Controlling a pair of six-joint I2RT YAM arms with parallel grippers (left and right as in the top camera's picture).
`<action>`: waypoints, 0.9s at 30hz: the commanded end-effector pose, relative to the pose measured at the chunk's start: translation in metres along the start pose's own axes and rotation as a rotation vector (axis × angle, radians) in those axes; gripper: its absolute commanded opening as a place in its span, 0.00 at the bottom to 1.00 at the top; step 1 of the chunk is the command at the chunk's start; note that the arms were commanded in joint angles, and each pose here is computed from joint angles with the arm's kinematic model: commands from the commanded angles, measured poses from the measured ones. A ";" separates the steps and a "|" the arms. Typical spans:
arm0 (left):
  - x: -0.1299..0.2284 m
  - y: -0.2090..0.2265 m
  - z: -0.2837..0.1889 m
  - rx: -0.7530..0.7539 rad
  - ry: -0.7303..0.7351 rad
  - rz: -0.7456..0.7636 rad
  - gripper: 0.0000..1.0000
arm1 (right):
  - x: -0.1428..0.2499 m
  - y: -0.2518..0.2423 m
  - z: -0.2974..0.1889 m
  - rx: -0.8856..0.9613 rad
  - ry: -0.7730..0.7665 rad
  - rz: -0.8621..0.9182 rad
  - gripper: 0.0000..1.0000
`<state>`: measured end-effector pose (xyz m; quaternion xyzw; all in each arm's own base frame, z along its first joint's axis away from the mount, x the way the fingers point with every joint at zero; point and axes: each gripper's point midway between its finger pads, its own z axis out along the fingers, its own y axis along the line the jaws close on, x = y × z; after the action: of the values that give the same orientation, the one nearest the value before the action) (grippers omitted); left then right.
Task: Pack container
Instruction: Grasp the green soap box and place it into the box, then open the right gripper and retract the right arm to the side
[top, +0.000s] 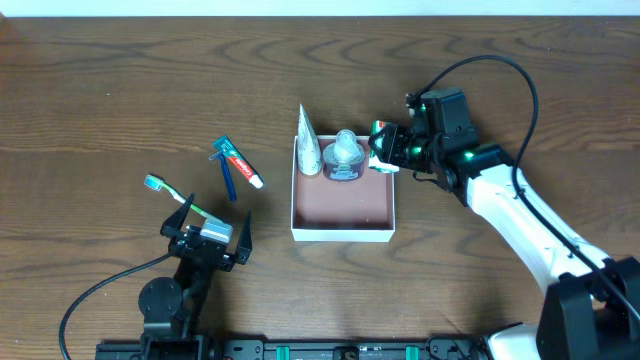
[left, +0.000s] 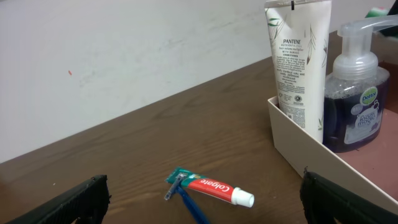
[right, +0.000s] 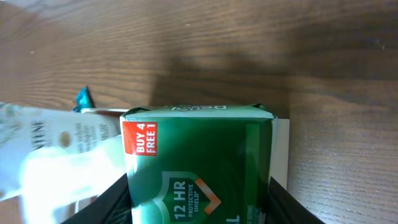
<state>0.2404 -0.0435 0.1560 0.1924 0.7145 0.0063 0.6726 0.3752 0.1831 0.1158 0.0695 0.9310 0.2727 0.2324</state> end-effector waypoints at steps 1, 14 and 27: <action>0.017 -0.005 0.001 0.017 0.049 -0.019 0.98 | -0.001 0.003 0.005 -0.001 0.001 -0.002 0.57; 0.017 -0.005 0.001 0.016 0.049 -0.019 0.98 | 0.001 0.007 0.006 -0.023 0.015 -0.010 0.67; 0.017 -0.005 0.001 0.017 0.049 -0.019 0.98 | -0.042 0.007 -0.110 0.031 -0.163 -0.038 0.71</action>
<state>0.2404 -0.0436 0.1560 0.1924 0.7145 0.0061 0.6726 0.3583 0.1505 0.1757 0.0753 0.9270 0.2660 0.2533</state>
